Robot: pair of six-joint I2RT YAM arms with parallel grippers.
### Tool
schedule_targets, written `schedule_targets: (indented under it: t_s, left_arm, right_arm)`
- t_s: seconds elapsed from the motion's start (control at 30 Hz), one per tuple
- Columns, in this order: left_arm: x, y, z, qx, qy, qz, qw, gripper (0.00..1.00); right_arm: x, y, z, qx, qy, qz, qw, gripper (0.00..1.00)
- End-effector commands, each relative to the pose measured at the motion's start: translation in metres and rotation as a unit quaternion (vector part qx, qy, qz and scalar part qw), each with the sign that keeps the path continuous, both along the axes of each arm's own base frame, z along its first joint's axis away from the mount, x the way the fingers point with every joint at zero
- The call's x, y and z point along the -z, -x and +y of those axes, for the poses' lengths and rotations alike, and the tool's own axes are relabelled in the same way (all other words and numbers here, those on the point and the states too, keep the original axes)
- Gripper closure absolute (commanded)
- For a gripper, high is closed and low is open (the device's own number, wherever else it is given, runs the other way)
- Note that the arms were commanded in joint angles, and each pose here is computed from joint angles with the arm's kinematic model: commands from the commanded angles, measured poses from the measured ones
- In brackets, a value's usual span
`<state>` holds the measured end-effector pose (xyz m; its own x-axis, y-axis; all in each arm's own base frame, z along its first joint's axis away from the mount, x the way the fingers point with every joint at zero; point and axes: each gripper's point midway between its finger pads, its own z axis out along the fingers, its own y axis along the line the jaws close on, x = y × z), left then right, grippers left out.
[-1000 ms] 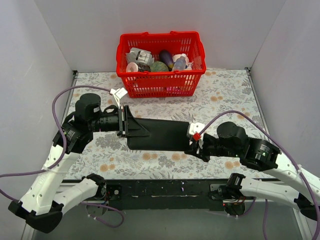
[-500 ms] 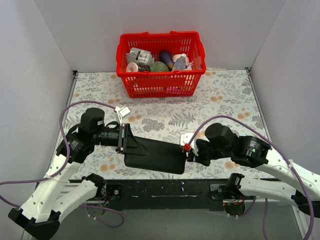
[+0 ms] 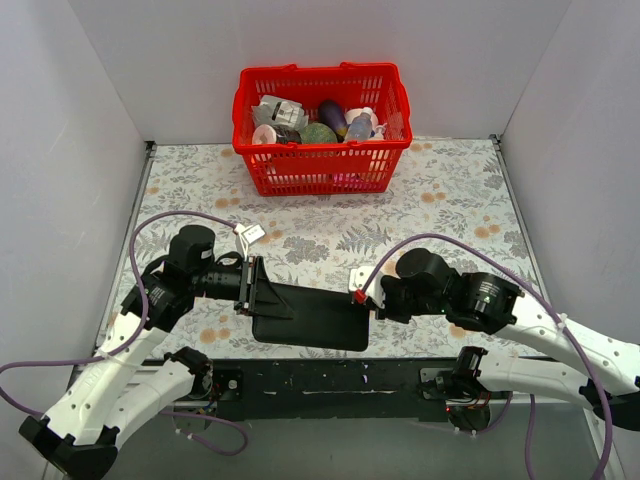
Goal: Sort the hair-cutting tools
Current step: Zip the hairdressing tool bag.
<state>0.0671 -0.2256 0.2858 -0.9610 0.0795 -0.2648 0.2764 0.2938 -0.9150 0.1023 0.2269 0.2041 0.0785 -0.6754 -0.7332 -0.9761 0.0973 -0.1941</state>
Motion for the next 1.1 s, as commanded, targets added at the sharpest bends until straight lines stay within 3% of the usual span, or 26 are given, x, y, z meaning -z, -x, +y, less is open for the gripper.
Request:
schedule_targets:
  t_s: [0.0, 0.23, 0.37, 0.4, 0.47, 0.53, 0.57, 0.63, 0.8, 0.93, 1.07]
  left_arm:
    - [-0.017, 0.038, 0.004, 0.095, 0.049, 0.023, 0.994, 1.00]
    - [-0.006, 0.037, 0.002, 0.096, 0.050, 0.034, 0.993, 1.00]
    - [-0.003, 0.028, -0.002, 0.086, 0.048, 0.024, 0.995, 1.00]
    - [-0.002, 0.024, -0.004, 0.083, 0.044, 0.026, 0.995, 1.00]
    - [-0.005, 0.018, -0.007, 0.077, 0.042, 0.014, 0.996, 1.00]
    - [-0.011, 0.008, -0.011, 0.065, 0.036, 0.002, 0.997, 1.00]
    - [-0.011, 0.005, -0.012, 0.061, 0.031, 0.000, 0.998, 1.00]
    - [-0.007, -0.009, -0.015, 0.039, 0.010, -0.007, 0.999, 1.00]
    - [-0.011, -0.050, -0.021, -0.034, -0.033, -0.052, 0.998, 1.00]
    - [-0.004, -0.103, -0.023, -0.124, -0.089, -0.090, 0.984, 1.00]
    - [0.024, -0.141, -0.033, -0.157, -0.115, -0.085, 0.977, 1.00]
  right_arm:
    - [-0.021, -0.047, 0.018, 0.060, -0.040, -0.095, 0.993, 0.99]
    - [-0.042, -0.061, 0.038, 0.065, -0.076, -0.126, 0.987, 0.99]
    - [-0.040, -0.057, 0.041, 0.061, -0.061, -0.099, 0.991, 0.97]
    - [-0.039, -0.054, 0.039, 0.058, -0.056, -0.093, 0.992, 0.91]
    - [-0.038, -0.048, 0.033, 0.058, -0.051, -0.078, 0.994, 0.67]
    - [-0.038, -0.043, 0.027, 0.060, -0.053, -0.072, 0.994, 0.51]
    - [-0.044, -0.039, 0.022, 0.066, -0.067, -0.069, 0.993, 0.33]
    - [-0.049, -0.035, 0.015, 0.076, -0.081, -0.064, 0.992, 0.19]
    - [-0.075, -0.031, -0.013, 0.151, -0.141, -0.045, 0.977, 0.07]
    - [-0.060, -0.032, -0.036, 0.223, -0.104, -0.011, 0.969, 0.05]
    - [-0.039, -0.034, -0.043, 0.288, -0.075, 0.031, 0.954, 0.04]
